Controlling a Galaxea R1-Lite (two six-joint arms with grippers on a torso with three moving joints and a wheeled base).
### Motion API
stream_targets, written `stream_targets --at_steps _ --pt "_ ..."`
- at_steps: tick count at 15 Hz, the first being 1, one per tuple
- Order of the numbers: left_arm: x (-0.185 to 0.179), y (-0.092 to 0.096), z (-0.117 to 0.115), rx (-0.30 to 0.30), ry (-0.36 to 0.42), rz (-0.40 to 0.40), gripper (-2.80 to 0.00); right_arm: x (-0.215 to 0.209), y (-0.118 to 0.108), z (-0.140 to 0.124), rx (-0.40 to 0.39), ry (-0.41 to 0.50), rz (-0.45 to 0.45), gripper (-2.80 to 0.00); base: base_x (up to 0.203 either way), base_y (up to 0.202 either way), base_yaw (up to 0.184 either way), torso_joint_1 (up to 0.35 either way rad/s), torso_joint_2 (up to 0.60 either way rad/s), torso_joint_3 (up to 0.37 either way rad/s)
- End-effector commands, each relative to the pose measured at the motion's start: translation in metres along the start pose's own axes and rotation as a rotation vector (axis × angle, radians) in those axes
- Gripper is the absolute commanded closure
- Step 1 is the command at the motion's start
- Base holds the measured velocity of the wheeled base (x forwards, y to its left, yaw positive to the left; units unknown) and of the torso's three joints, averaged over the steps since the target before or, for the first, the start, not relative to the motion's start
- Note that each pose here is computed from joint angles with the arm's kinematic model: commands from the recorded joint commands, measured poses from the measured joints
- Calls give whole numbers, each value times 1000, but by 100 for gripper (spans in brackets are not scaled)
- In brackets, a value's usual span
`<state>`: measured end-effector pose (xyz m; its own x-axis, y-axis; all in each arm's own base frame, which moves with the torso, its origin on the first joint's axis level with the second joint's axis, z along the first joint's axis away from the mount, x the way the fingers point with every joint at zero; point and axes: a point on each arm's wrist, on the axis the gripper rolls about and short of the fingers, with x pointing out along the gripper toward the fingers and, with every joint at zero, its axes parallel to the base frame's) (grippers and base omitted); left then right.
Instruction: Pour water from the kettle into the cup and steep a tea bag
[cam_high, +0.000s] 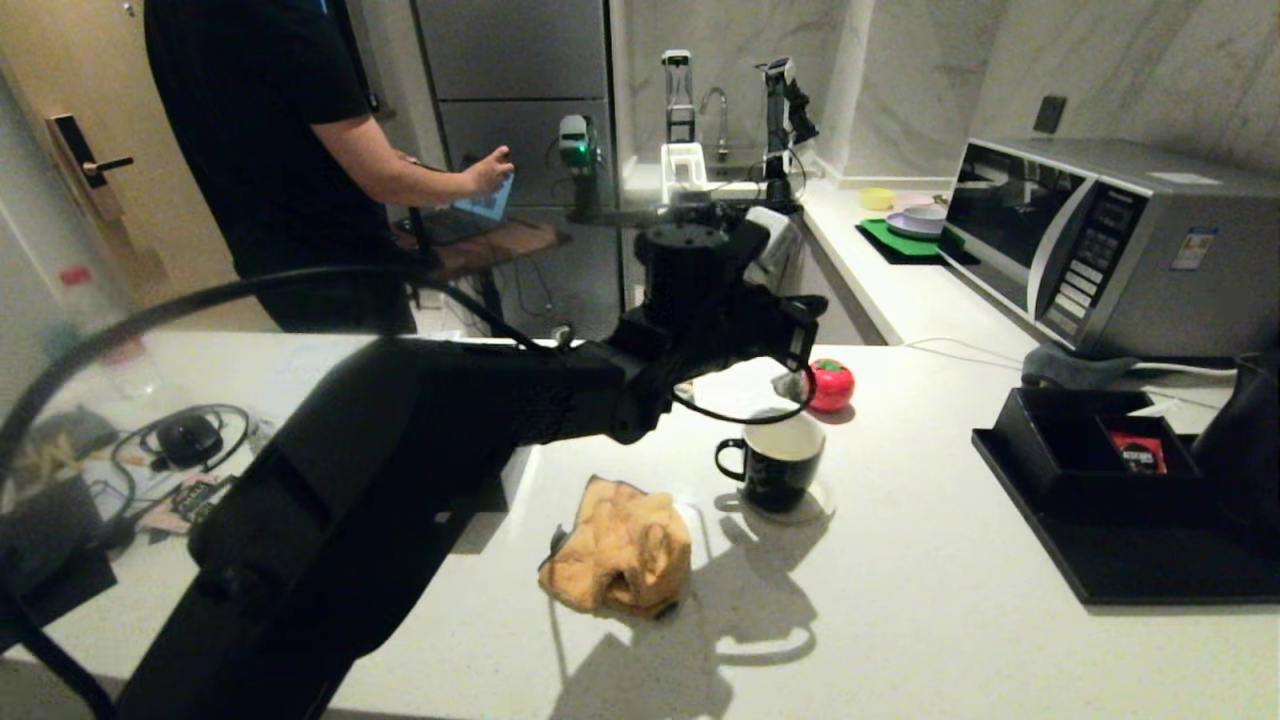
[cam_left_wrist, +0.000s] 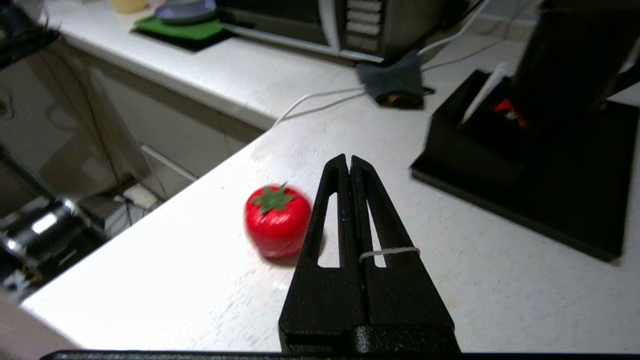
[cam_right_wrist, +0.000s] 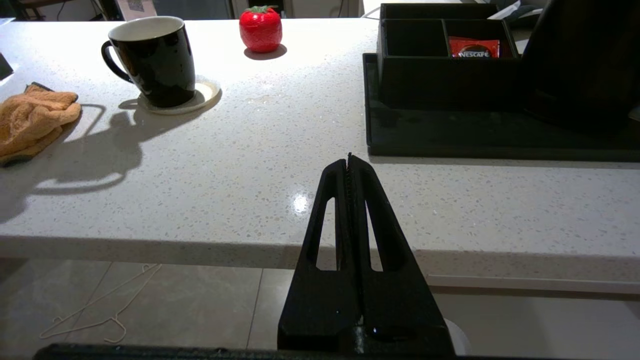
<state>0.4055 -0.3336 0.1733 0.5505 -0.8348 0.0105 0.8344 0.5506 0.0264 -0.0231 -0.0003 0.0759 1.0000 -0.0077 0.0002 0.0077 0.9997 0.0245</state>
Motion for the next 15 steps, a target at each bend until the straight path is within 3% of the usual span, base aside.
stream_targets --at_steps 1,15 --pt "5 1 -16 -8 25 -5 0 0 0 0 0 2 0 0 0 0 0 0 0 0" --pt "20 -4 -67 -33 75 -23 0 0 0 0 0 2 0 0 0 0 0 0 0 0"
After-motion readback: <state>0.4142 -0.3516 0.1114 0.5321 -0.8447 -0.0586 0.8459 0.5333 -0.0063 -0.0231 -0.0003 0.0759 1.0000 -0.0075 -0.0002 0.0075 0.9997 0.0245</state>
